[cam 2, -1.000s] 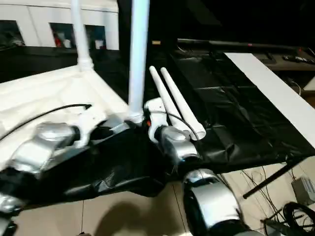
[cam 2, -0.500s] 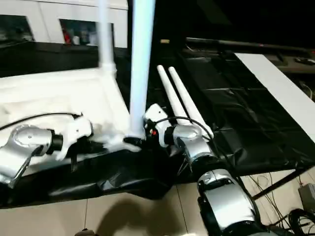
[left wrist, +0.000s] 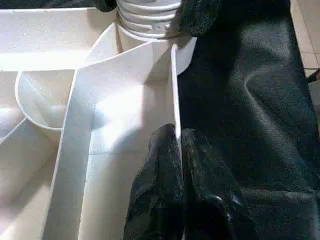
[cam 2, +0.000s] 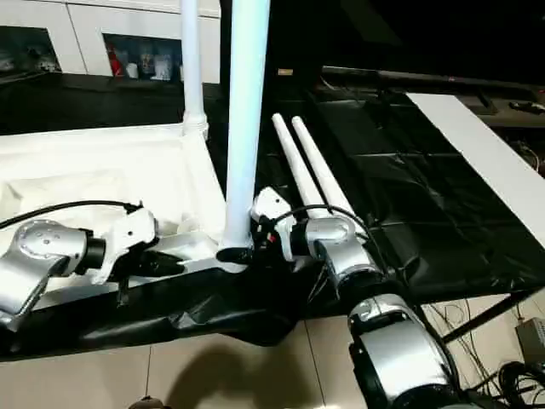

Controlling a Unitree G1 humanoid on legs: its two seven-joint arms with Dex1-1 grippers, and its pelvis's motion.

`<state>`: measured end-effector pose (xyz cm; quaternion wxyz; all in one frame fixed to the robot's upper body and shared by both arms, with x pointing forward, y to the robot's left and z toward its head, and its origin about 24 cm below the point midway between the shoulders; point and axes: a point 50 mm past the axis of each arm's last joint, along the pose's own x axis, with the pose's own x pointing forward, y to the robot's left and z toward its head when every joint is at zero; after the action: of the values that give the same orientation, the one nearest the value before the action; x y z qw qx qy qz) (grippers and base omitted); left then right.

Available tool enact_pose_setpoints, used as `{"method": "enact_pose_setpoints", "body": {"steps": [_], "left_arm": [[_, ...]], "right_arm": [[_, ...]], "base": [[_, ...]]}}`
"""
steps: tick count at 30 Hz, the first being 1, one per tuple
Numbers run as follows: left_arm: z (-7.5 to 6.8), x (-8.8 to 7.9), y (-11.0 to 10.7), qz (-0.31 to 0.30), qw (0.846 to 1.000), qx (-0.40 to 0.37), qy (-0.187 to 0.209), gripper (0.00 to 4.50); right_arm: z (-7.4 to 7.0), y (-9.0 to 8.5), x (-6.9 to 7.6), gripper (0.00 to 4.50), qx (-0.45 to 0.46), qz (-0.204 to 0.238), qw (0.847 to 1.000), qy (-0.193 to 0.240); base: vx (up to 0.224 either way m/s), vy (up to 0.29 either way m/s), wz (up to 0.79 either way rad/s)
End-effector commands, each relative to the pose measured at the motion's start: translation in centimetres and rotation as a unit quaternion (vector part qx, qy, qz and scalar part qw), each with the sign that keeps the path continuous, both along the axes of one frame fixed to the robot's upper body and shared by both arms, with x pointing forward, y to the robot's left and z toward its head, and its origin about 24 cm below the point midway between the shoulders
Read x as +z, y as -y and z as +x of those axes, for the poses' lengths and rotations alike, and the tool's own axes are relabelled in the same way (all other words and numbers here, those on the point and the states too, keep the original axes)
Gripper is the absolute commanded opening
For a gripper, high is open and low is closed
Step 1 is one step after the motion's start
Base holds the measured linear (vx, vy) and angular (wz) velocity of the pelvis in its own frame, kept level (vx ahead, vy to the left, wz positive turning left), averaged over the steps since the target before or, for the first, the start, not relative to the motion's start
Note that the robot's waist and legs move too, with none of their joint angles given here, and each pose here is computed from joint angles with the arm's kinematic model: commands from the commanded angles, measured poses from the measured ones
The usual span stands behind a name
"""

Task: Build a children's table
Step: Insert table leg to table base, then rotate leg to tighten

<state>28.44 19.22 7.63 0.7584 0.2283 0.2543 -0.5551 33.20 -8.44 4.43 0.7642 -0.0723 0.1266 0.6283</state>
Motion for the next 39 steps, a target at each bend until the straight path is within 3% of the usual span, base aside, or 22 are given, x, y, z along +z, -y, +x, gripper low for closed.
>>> {"method": "enact_pose_setpoints", "body": {"steps": [1,3,6,9,10,11,12,14,18,23,26,29,33,39], "left_arm": [[-0.7,-0.3,1.2,-0.012,0.999,-0.043,-0.019,0.0],[-0.7,-0.3,1.2,-0.013,0.999,-0.043,-0.019,0.0],[1.3,-1.0,1.5,-0.004,0.998,0.054,0.019,0.0],[1.8,-1.1,1.6,-0.002,0.997,0.079,0.024,0.0],[2.3,-1.2,1.8,0.002,0.994,0.1,0.035,0.0],[4.0,-1.2,2.5,0.004,0.983,0.173,0.062,0.0],[4.0,-1.2,2.5,0.004,0.983,0.173,0.062,0.0],[5.3,-1.3,3.2,0.007,0.969,0.236,0.077,0.0],[5.9,-1.3,4.0,0.001,0.962,0.261,0.08,0.0],[5.7,-1.5,4.7,0.003,0.968,0.24,0.078,0.0],[5.3,-1.4,4.0,0.006,0.97,0.229,0.079,0.0],[5.2,-1.3,3.8,0.006,0.973,0.217,0.082,0.0],[4.2,-1.1,3.0,0.013,0.982,0.173,0.081,0.0],[2.7,-0.8,2.0,0.005,0.993,0.1,0.059,0.0]], "right_arm": [[0.0,0.3,-0.1,2.77,-0.013,0.005,1.0,-0.002],[0.0,0.3,-0.1,2.74,-0.015,0.005,1.0,-0.002],[1.5,0.2,-1.2,2.74,-0.194,-0.001,0.981,-0.007],[1.8,0.0,-1.5,2.73,-0.243,0.006,0.97,-0.02],[1.9,-0.1,-1.6,2.73,-0.27,0.01,0.962,-0.025],[2.4,-0.6,-2.0,2.73,-0.355,0.003,0.934,-0.039],[2.4,-0.6,-2.0,2.73,-0.355,0.003,0.934,-0.039],[2.6,-1.1,-2.3,2.73,-0.423,-0.011,0.905,-0.05],[2.7,-2.0,-2.4,2.73,-0.455,-0.012,0.888,-0.062],[2.5,-4.3,-1.5,2.73,-0.408,0.021,0.911,-0.063],[2.4,-5.0,-0.8,3.43,-0.354,0.043,0.933,-0.042],[2.4,-5.0,-0.6,3.61,-0.344,0.038,0.938,-0.029],[2.6,-3.9,-0.1,3.8,-0.288,0.003,0.957,0.031],[2.5,-1.3,0.6,3.8,-0.2,-0.004,0.978,0.055]], "base": [[0.0,0.0,0.0],[0.0,0.0,0.0],[0.0,0.0,0.0],[0.0,0.0,0.0],[0.0,0.0,0.0],[0.0,0.0,0.0],[0.0,0.0,0.0],[0.0,0.0,0.0],[0.0,0.0,0.0],[0.0,0.0,0.0],[0.0,0.0,0.0],[0.0,0.0,0.0],[0.0,0.0,0.0],[0.0,0.0,0.0]]}}
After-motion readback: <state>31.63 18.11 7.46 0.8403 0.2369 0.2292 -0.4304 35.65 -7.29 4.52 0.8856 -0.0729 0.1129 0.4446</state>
